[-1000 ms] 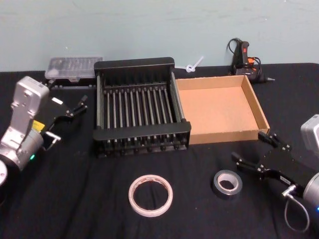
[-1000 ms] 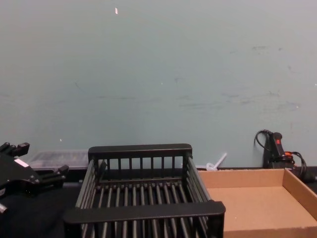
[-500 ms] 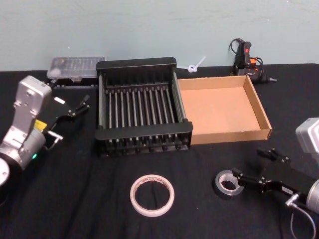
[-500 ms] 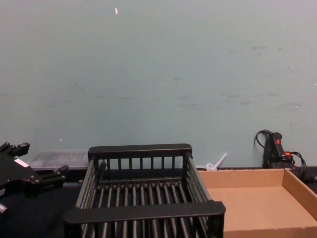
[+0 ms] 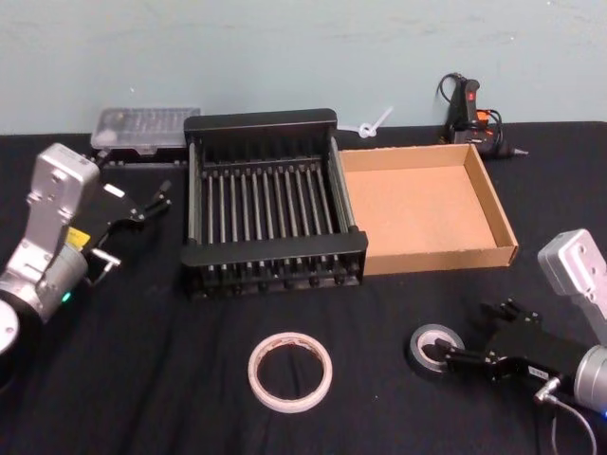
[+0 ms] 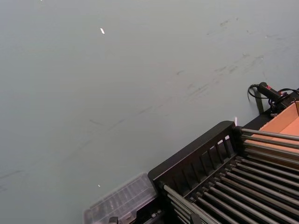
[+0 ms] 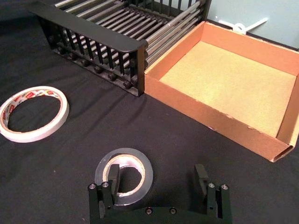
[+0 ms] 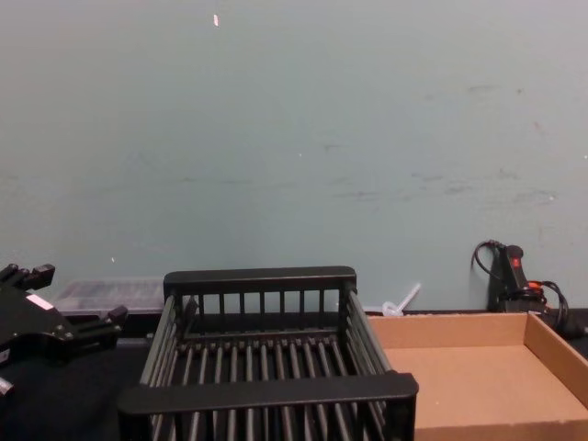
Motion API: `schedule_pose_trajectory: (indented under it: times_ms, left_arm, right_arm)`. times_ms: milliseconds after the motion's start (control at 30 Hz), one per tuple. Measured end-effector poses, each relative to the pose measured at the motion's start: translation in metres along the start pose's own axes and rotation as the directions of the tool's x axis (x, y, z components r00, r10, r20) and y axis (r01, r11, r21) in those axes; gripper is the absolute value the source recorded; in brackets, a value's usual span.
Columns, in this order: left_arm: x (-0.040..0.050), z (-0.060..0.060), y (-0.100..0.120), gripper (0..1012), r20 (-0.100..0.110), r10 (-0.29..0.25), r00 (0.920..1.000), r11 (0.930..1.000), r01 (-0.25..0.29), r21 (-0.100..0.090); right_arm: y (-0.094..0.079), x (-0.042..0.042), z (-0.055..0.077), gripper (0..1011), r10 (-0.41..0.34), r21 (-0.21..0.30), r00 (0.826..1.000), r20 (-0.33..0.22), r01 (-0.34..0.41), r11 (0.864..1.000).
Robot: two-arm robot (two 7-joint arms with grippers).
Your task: Pick up the white tape and place it into the black box , Pick up the silver tape and place it into the brown box.
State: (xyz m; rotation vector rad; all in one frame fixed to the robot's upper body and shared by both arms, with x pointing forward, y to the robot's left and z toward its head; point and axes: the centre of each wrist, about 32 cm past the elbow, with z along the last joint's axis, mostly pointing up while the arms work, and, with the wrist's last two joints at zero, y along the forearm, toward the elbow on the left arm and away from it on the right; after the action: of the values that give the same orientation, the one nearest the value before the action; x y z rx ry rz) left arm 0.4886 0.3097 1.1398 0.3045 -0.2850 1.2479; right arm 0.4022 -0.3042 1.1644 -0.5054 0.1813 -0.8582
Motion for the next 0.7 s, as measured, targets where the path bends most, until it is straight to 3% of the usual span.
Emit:
schedule_pose_trajectory:
  times_ms: [700]
  left_arm:
    - [0.0000,0.000,0.000,1001,0.000,0.000,1.0000,1.0000,0.000,0.000]
  right_arm:
    - [0.013,0.0059,0.003,1002,0.000,-0.033,1.000,0.001,0.000,0.999]
